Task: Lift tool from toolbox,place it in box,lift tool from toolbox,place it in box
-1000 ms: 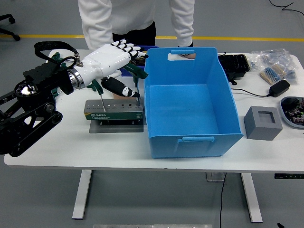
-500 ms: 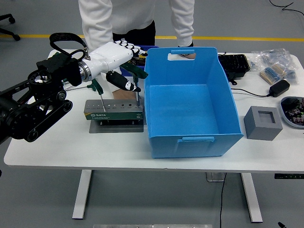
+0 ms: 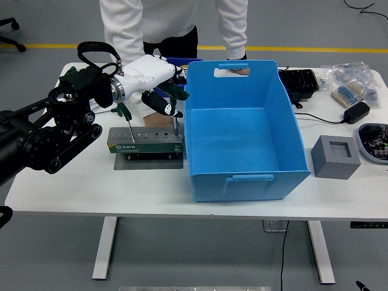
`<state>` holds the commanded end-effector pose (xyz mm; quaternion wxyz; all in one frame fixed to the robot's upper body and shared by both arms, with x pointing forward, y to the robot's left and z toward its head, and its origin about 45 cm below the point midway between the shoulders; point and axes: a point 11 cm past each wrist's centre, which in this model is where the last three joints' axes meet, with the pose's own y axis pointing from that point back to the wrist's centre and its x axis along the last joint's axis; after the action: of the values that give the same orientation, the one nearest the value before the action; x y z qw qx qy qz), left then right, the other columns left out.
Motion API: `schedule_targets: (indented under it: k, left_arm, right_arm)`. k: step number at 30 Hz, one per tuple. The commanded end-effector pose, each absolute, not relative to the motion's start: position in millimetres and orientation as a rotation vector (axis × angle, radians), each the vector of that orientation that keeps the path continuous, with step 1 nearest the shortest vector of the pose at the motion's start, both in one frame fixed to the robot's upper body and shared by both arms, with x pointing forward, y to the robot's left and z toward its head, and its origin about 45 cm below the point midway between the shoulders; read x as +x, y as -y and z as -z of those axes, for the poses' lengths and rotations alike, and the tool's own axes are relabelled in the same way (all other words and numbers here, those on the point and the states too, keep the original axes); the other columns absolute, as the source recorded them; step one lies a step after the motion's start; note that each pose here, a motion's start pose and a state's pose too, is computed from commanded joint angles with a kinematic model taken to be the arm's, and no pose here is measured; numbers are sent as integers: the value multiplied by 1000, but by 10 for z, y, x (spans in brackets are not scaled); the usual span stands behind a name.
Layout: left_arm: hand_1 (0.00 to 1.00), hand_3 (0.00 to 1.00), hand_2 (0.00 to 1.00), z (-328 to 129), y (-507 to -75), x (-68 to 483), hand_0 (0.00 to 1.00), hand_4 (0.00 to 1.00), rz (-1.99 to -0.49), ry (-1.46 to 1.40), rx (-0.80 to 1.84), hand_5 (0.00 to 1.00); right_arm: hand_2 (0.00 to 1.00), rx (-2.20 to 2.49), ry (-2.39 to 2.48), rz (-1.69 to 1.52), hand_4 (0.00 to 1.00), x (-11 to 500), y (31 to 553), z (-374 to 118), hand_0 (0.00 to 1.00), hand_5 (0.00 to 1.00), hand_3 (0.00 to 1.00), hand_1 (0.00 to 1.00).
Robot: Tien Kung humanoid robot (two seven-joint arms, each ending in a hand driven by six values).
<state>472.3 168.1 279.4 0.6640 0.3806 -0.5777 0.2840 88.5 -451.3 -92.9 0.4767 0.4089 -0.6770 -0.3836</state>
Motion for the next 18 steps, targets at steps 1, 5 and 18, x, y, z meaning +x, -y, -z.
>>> schedule_targets:
  k: [1,5,18]
  left_arm:
    - [498,578,460,-2791,-1682,4731,742,998,-641,1309,862,564]
    - [498,578,460,-2775,-1694,4762,742,998,-644,1318,874,564]
    - [437,528,413,-2653,-1840,4846,578,998,-661,1288,933,587]
  right_arm:
    - [761,1000,1654,935,929,891,4516,927,718,813,680,699]
    - [761,1002,1653,930,929,910,4525,919,718,813,680,699]
    - [761,1008,1655,924,929,945,4533,908,717,815,680,700]
